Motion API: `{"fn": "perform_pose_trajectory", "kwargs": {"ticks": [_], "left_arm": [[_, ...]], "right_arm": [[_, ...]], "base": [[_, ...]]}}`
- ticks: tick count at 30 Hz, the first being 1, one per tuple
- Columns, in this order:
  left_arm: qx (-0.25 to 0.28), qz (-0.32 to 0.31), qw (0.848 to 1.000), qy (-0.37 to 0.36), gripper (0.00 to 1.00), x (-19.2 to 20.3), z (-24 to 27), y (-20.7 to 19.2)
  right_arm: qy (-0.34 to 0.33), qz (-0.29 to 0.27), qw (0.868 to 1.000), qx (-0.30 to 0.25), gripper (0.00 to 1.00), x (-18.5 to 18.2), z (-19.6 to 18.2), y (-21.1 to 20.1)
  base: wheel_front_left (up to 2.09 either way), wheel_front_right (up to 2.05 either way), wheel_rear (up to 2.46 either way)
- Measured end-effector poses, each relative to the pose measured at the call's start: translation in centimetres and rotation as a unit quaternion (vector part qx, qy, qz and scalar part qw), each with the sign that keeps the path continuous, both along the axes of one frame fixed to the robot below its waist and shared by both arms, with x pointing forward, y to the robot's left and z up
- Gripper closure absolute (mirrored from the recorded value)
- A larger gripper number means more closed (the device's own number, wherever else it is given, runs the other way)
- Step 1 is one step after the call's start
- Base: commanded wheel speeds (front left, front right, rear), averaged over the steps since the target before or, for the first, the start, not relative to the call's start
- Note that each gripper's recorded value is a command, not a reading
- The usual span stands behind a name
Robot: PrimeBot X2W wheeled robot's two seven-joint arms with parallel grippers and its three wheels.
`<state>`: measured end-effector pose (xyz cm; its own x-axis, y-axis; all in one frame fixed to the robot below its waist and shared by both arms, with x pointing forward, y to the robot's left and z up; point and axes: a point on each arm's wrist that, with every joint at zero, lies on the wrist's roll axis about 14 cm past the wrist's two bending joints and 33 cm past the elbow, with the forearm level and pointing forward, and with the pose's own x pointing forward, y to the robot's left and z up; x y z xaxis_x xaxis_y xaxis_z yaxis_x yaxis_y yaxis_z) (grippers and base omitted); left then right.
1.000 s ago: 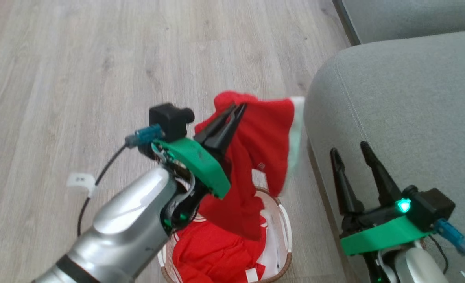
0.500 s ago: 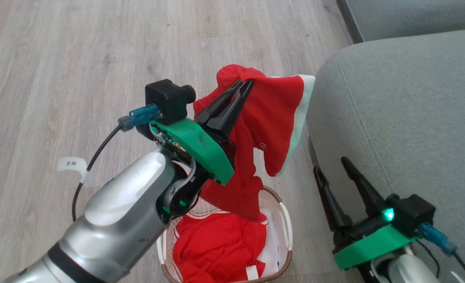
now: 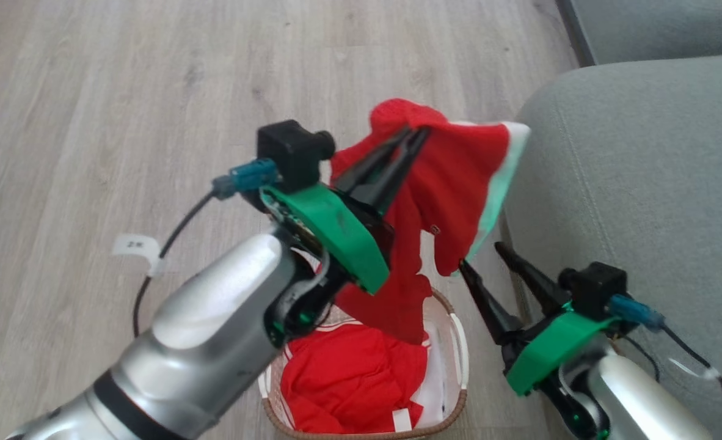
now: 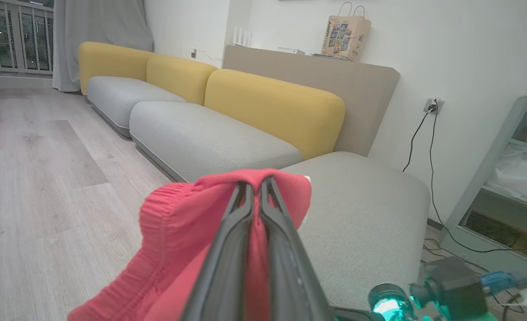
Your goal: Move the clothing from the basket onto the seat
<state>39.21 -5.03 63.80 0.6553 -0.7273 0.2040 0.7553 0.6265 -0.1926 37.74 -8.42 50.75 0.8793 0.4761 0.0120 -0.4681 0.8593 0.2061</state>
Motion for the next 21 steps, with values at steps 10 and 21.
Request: {"fn": "perform_pose_trajectory", "kwargs": {"ticks": [10,21], "left_arm": [[0.002,-0.02,1.0,-0.006,1.0,-1.8,0.5,-0.7],[0.01,-0.032,0.999,-0.001,1.0,-3.2,0.2,-1.0]], "right_arm": [[0.04,0.061,0.997,-0.023,0.0,1.6,-1.8,3.3],[0.026,0.125,0.991,-0.034,0.0,2.3,-1.3,8.7]], "base": [[0.0,0.0,0.0],[0.0,0.0,0.0]]}}
